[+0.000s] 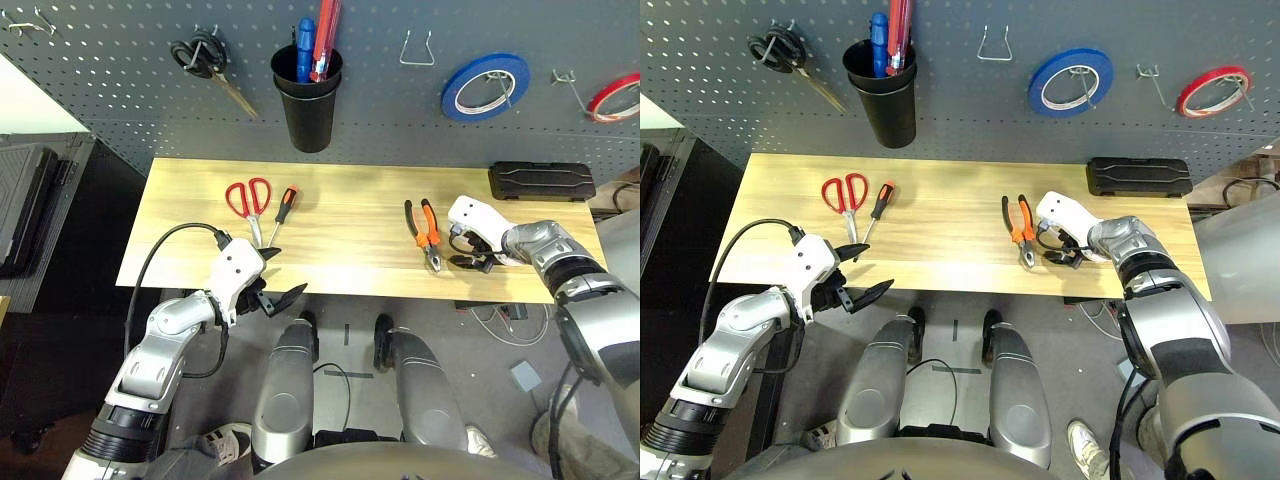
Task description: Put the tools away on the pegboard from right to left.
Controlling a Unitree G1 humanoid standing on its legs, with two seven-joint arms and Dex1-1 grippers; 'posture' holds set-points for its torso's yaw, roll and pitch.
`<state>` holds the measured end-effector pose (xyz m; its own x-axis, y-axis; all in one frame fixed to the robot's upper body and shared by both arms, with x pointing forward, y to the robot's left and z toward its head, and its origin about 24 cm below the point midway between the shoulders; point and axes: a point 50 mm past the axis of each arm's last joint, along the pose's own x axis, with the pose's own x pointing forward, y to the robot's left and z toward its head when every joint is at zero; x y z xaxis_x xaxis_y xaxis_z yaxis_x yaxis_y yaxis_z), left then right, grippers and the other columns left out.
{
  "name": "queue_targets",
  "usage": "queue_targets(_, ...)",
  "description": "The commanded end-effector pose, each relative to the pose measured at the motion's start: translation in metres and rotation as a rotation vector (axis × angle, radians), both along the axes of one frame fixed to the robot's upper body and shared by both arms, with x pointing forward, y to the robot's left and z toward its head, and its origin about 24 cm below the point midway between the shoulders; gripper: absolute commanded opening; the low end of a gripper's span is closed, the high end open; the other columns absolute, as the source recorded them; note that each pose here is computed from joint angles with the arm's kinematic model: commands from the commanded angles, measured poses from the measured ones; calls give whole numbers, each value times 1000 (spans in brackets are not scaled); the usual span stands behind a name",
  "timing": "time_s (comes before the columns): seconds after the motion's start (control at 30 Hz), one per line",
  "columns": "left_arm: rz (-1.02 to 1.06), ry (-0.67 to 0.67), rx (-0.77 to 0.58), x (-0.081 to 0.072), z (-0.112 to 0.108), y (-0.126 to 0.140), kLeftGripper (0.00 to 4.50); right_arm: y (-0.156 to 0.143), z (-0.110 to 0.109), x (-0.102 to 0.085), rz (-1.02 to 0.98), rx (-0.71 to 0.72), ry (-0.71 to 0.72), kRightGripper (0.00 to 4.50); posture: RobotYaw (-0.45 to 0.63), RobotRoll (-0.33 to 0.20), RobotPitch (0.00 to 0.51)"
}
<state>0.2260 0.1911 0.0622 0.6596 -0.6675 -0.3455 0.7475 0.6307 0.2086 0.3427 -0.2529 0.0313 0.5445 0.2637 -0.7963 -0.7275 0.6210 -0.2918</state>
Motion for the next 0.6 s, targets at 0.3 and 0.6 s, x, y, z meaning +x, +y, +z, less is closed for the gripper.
queue_targets(0.3,-23,-26,-16,7,4,-5,4500,-33,-14,-19,-156,-15,-71,22,306,0,329)
queue_targets(0.6,-62,-94,-80,16,14,-9,4500,-59,-15,-35,-251,-34,-269,22,278,0,294)
